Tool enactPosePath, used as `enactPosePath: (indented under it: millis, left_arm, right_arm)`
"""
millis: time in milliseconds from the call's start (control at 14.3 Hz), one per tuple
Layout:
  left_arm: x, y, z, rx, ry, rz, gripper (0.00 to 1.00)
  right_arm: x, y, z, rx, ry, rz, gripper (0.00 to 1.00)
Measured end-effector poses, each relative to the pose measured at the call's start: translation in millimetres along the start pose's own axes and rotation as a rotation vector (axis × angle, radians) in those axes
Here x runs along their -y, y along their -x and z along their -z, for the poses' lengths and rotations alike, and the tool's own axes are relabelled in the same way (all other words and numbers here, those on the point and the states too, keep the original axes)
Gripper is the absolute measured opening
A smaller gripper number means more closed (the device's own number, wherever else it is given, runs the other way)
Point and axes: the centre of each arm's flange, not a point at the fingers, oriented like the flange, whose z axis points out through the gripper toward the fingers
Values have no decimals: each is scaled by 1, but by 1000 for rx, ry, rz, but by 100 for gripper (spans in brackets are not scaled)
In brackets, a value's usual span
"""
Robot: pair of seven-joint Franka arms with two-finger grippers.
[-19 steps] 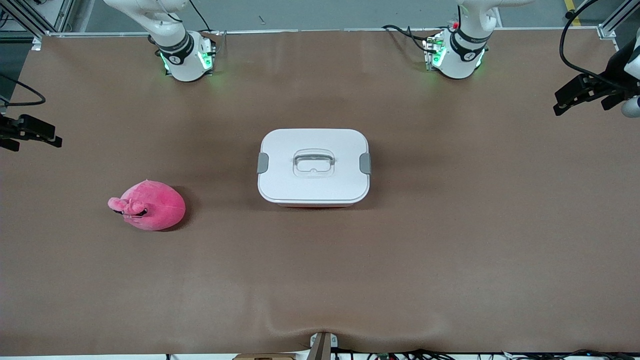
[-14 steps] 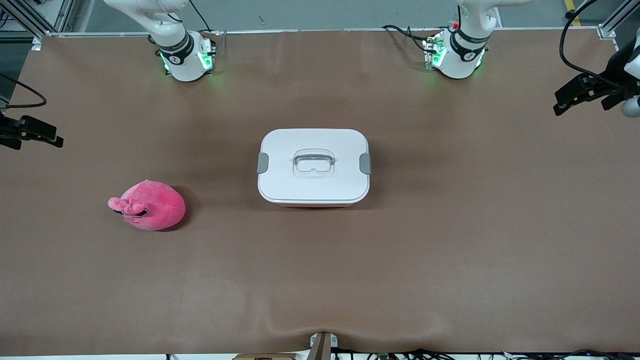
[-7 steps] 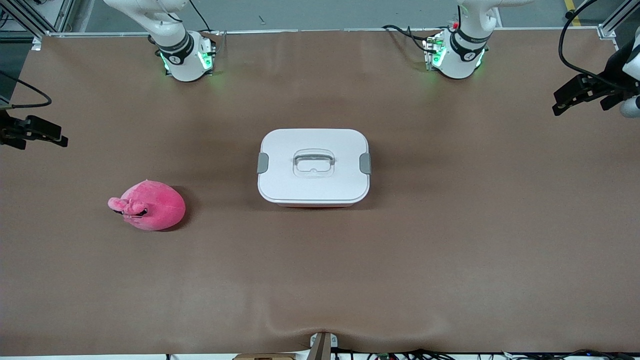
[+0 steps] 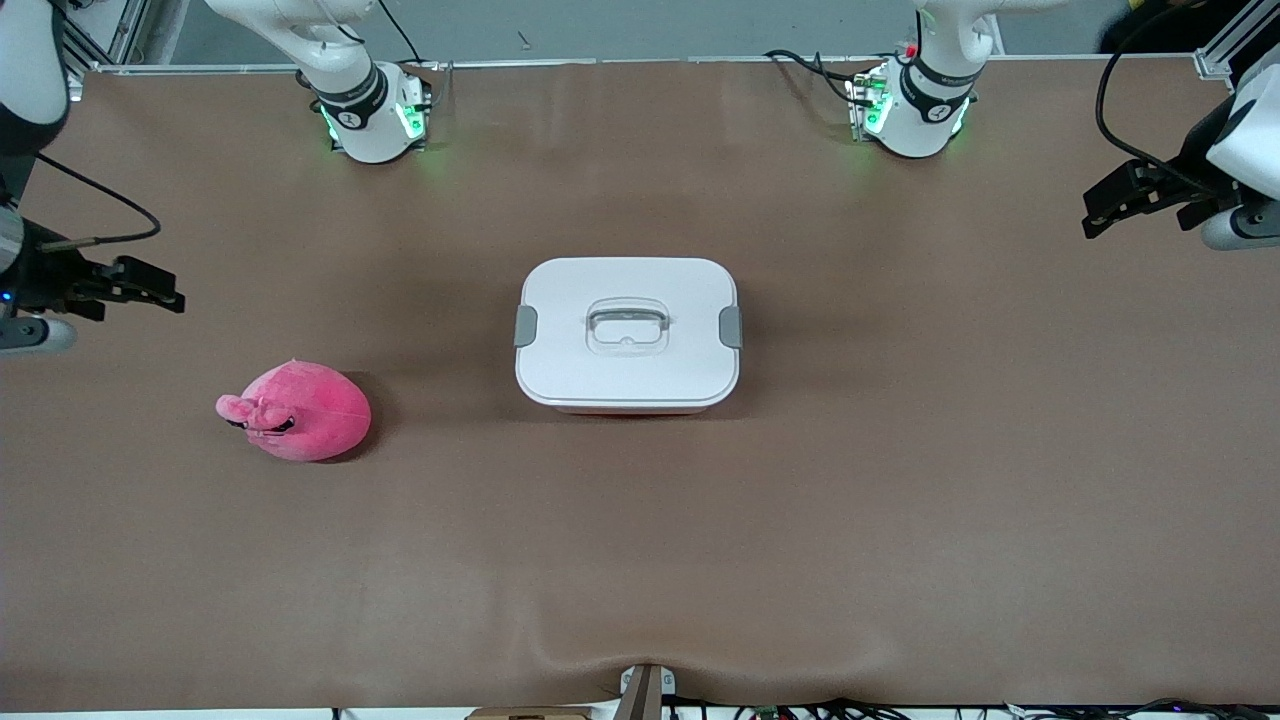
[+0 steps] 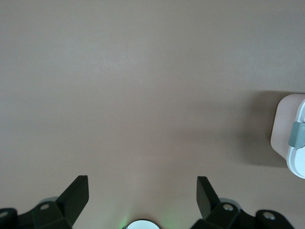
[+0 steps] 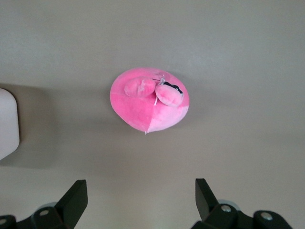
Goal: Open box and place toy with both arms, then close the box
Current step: 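Grasp the pink plush with the right gripper while the left gripper reaches the lid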
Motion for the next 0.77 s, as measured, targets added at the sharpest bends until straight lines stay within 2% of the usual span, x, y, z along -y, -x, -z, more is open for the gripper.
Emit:
enactPosePath:
  millis: [350,769]
  left_arm:
    - [-46,4,-6,15,-9,1,100]
    - [-134,16,-30,53,-31,212,100]
  right_arm:
    - [13,-28,-47,0,6,27,100]
    - [15,-62,-105,-4,12,37,100]
